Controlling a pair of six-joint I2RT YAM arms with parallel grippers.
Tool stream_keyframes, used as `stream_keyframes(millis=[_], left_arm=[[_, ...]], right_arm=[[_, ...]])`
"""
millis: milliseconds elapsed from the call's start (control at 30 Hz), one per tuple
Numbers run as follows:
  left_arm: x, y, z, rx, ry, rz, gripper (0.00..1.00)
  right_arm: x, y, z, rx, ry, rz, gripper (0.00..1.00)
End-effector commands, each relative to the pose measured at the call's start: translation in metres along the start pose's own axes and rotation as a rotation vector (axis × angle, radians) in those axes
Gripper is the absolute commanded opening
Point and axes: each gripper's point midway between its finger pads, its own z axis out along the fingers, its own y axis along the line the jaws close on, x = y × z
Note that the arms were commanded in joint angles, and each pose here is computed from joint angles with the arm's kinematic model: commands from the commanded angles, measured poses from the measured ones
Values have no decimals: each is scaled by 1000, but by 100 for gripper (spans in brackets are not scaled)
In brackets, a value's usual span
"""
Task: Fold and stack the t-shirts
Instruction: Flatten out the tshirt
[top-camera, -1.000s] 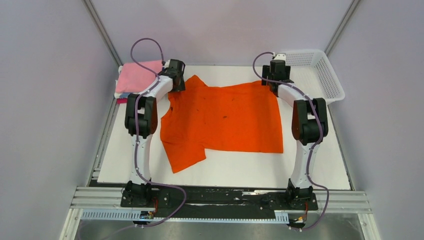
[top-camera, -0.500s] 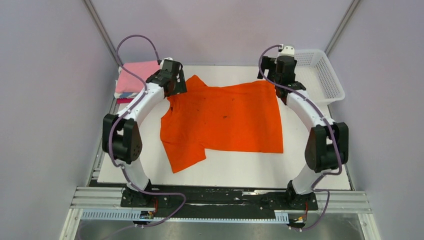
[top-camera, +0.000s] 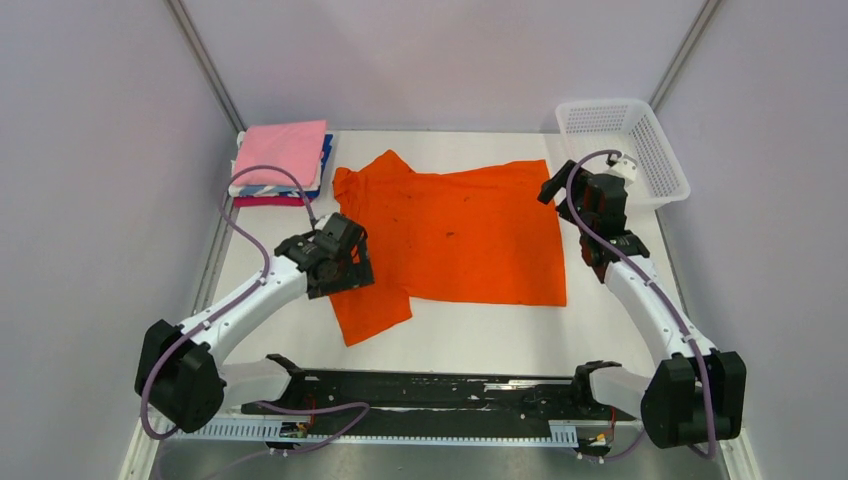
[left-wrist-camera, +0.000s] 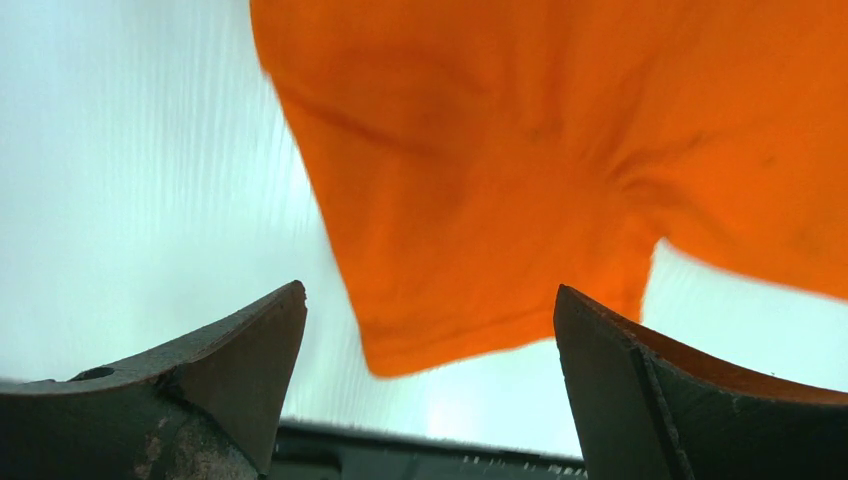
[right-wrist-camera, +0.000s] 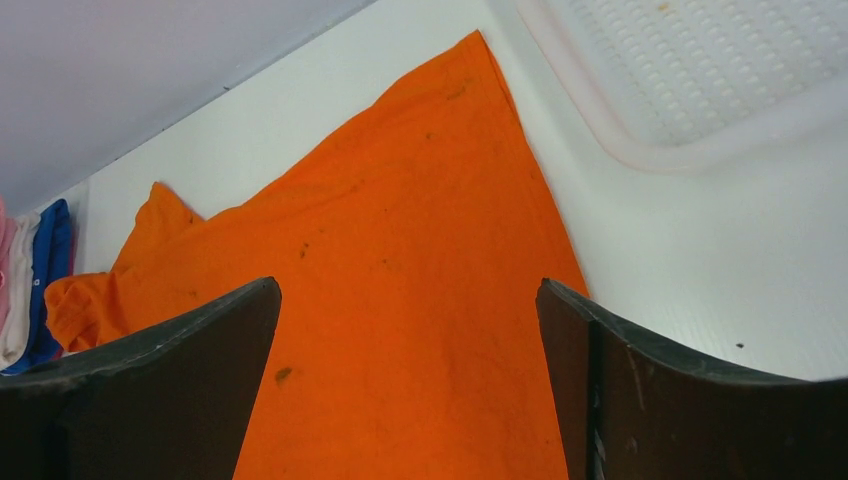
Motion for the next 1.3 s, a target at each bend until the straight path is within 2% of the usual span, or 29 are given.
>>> stream_keyframes(millis=[0,67,267,367,467,700,867,1100,1167,1267], left_arm=[[60,9,-8,-27,139,-61,100],[79,13,-8,-44,173,-60,98],[116,16,7,-31,264,-107,78],[127,25,12,-58,280,-116,72],[128,22,18,-36,271,-121,66],[130,23,25,-49,271,-105,61],[133,22,27,-55,299,-78,50],[134,19,30,-56,309,-60,43],[136,18,34,-54,316,-57,40],[141,17,42,-68,338,-49,28]], right_arm=[[-3,-4,-12,8,-42,70,100],[-3,-8,-14,26,-50,75,100],[-3,-16,-15,65,-51,53,100],[-3,-22,-15,93,-53,46,100],[-3,-24,-15,103,-53,42,100],[2,-27,-11,122,-38,31,100],[4,-31,-9,144,-32,21,100],[2,-38,-10,179,-43,16,100],[2,-39,-10,183,-45,15,100],[1,-40,-11,186,-48,17,100]])
